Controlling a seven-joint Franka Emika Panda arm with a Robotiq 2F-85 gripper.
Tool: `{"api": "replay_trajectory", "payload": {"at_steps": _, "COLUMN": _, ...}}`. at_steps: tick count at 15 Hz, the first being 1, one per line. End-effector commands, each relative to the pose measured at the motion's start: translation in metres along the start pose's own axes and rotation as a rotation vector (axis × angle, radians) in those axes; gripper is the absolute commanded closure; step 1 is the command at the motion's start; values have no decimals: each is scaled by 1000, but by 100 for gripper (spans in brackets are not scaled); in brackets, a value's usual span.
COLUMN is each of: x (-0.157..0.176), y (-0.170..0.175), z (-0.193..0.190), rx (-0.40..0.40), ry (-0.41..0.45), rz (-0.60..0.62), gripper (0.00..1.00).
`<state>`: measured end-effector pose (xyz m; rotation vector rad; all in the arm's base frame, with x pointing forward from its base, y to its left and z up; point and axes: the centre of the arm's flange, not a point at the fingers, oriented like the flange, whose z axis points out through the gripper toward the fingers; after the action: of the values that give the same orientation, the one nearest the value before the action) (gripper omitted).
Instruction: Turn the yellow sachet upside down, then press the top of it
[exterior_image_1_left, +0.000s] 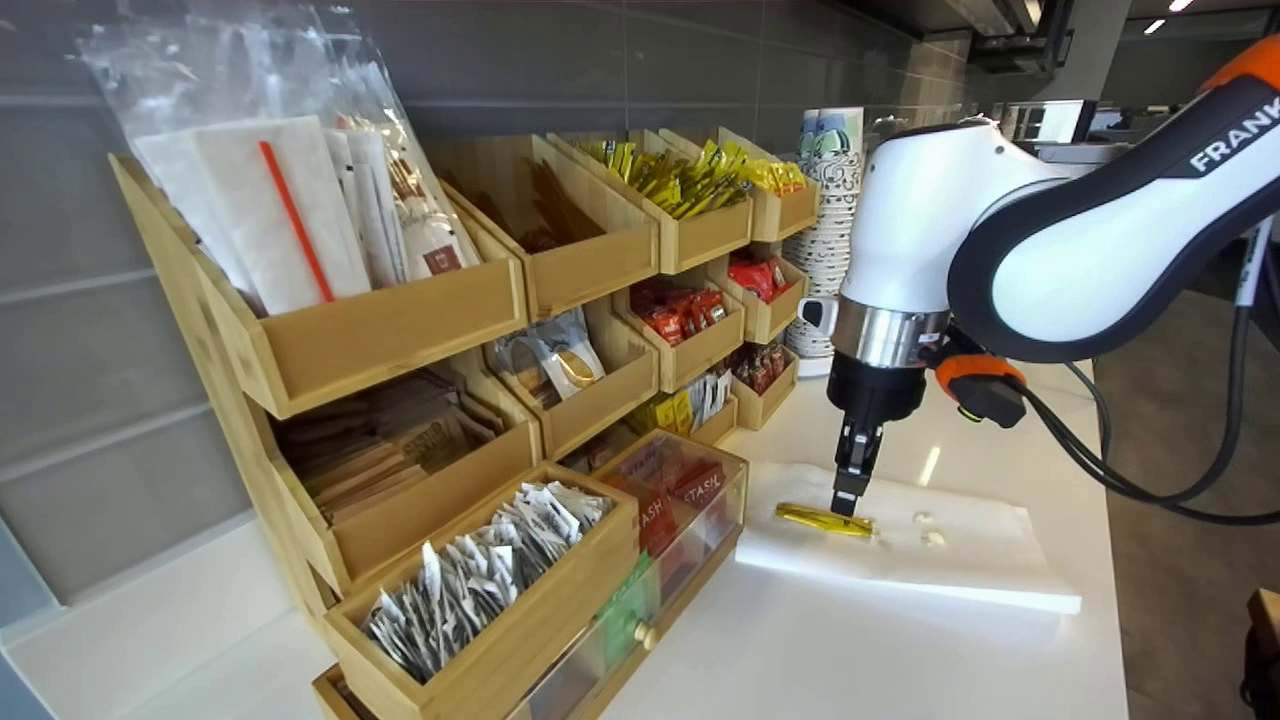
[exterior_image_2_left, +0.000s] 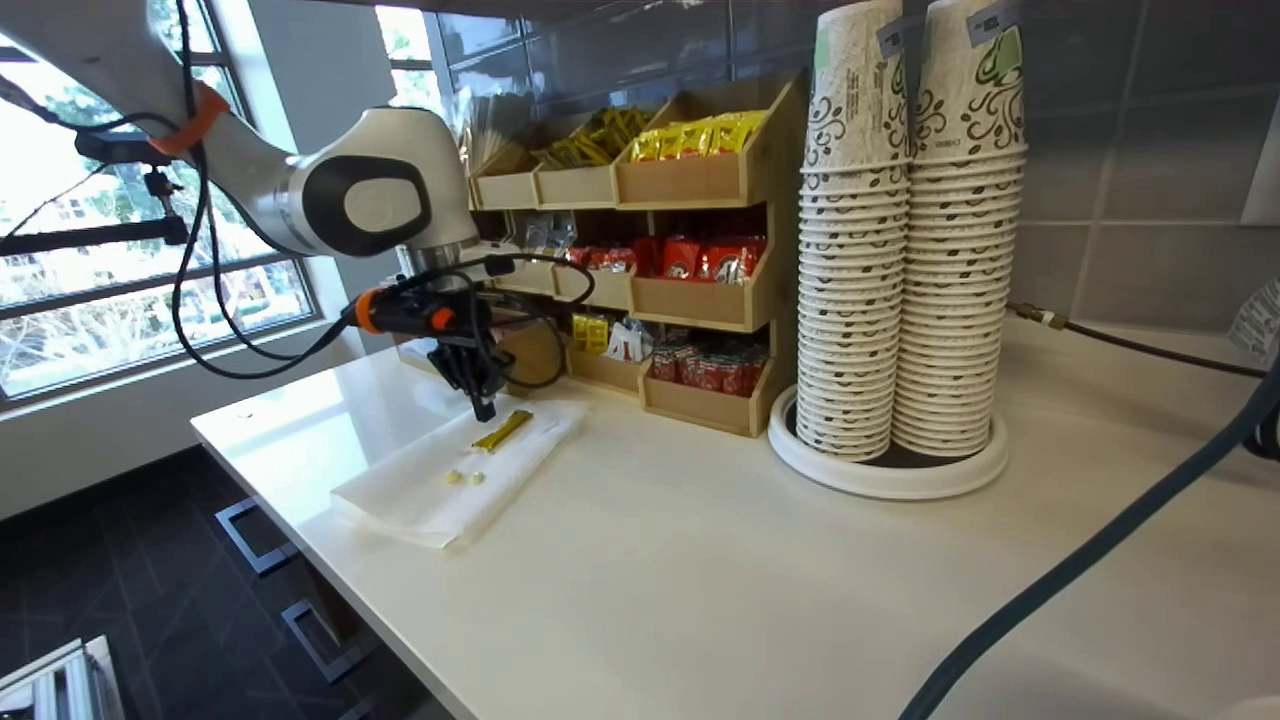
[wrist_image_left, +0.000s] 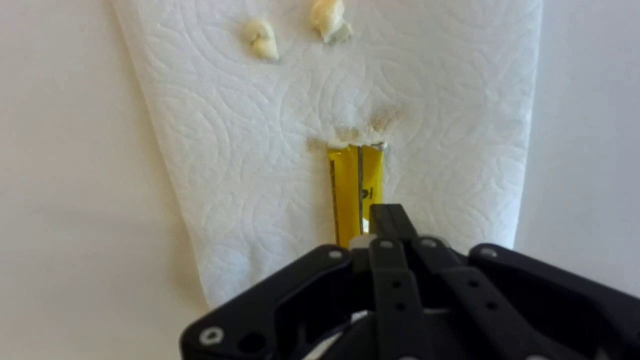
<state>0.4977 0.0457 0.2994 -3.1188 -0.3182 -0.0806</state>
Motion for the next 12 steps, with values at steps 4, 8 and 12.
{"api": "replay_trajectory", "payload": {"at_steps": 4, "x": 18, "y": 3, "z": 14, "rx": -20, "ry": 45, "rz": -48, "gripper": 100}}
{"api": "replay_trajectory", "payload": {"at_steps": 8, "x": 19, "y": 6, "z": 25, "rx": -32, "ry": 38, "rz": -57, "gripper": 100}}
{"api": "replay_trajectory", "payload": {"at_steps": 12, "x": 19, "y": 7, "z": 33, "rx": -33, "ry": 17, "rz": -63, "gripper": 100}}
